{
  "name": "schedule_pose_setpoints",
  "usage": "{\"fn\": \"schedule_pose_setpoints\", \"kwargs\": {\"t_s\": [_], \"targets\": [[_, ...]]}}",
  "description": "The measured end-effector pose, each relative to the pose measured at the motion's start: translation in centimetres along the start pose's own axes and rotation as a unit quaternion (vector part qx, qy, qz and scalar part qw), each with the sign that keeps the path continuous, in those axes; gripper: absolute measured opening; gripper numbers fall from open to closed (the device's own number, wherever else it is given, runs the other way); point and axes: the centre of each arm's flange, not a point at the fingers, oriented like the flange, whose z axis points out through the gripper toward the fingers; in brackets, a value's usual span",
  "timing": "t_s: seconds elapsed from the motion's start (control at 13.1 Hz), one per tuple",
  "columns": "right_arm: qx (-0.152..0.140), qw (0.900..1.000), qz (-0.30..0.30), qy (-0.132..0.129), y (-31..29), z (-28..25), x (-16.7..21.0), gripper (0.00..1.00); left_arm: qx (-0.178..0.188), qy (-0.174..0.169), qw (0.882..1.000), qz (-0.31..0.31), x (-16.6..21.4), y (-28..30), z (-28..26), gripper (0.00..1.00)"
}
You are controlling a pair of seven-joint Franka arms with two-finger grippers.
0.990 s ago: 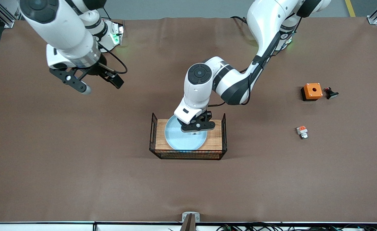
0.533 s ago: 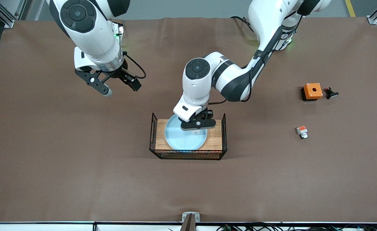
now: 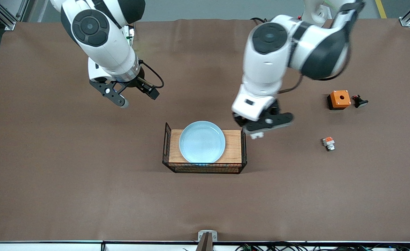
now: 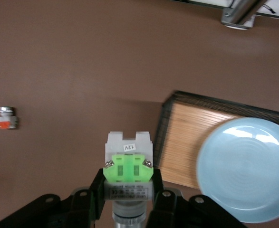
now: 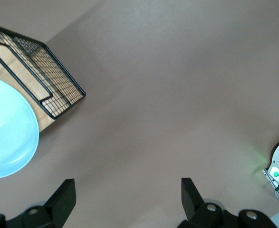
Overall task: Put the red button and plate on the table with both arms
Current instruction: 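Carry the button toward the red button while the right gripper reaches the plate, then lower the button beside the red button while the right gripper grips the plate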
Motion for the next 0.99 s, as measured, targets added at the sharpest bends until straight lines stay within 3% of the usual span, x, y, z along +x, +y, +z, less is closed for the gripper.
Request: {"fn": "schedule_pose_setpoints", "kwargs": {"t_s": [0.15, 0.38, 0.69, 0.99], "targets": [[0.007, 0.999, 0.036, 0.003, -1.3, 0.9, -0.9, 0.97, -0.006, -0.021, 1.0, 0.008, 3.4, -5.4, 0.6, 0.41], [0.055, 0.992, 0.117, 0.013, -4.1, 1.5, -2.6, 0.97, 0.015, -0.058, 0.998, 0.026, 5.6, -11.0, 5.0, 0.41], [0.12, 0.965, 0.232, 0.008, -8.6, 3.7, -6.8, 0.98, 0.026, -0.093, 0.994, 0.05, 7.7, -18.8, 11.9, 0.41], [0.124, 0.952, 0.281, 0.012, -11.4, 8.2, -7.0, 0.98, 0.015, -0.088, 0.995, 0.041, 8.0, -27.4, 20.5, 0.41]]}}
